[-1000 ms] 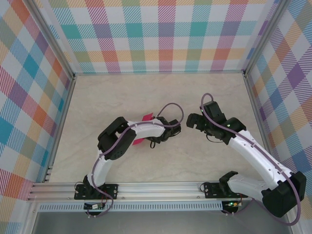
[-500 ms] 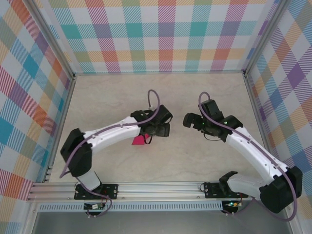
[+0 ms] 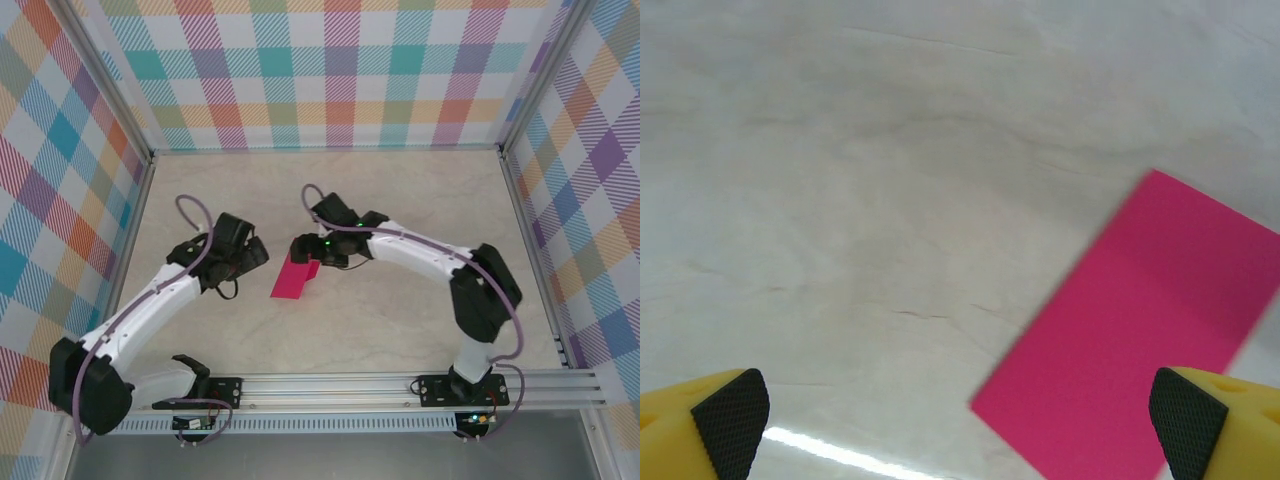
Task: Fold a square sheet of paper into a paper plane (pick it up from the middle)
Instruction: Rotate the paper at the center of the table.
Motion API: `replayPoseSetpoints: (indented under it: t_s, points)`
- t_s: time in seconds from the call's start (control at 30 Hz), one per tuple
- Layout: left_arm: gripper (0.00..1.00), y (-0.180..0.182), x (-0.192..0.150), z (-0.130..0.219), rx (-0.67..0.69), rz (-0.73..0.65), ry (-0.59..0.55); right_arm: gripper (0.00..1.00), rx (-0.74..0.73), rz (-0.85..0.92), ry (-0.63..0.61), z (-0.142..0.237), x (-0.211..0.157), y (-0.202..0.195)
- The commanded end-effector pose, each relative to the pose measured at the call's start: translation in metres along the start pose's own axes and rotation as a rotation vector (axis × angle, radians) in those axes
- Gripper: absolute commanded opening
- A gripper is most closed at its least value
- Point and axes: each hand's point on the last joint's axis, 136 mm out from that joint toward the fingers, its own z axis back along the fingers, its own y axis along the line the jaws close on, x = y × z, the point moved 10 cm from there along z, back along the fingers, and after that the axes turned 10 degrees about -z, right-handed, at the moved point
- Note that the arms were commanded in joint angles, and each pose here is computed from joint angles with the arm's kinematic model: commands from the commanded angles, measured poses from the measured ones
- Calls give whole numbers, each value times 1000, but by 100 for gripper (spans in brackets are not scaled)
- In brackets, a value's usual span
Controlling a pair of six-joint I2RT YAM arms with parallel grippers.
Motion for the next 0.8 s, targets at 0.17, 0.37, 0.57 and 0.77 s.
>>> replayPoseSetpoints:
  t_s: [0.17,0.37,0.57,0.77]
  points:
    - [100,48,-1,8,97,139,6,70,10,17,80,-65,-3,50]
    - [100,49,-4,1,81,149,33,67,-39,45,169,-104,-7,47]
    - [100,46,-2,-4,68,136,40,66,-118,100,175,-114,-13,36]
    - [100,41,-1,-10,46,127,77,66,-182,179,238,-125,-23,16]
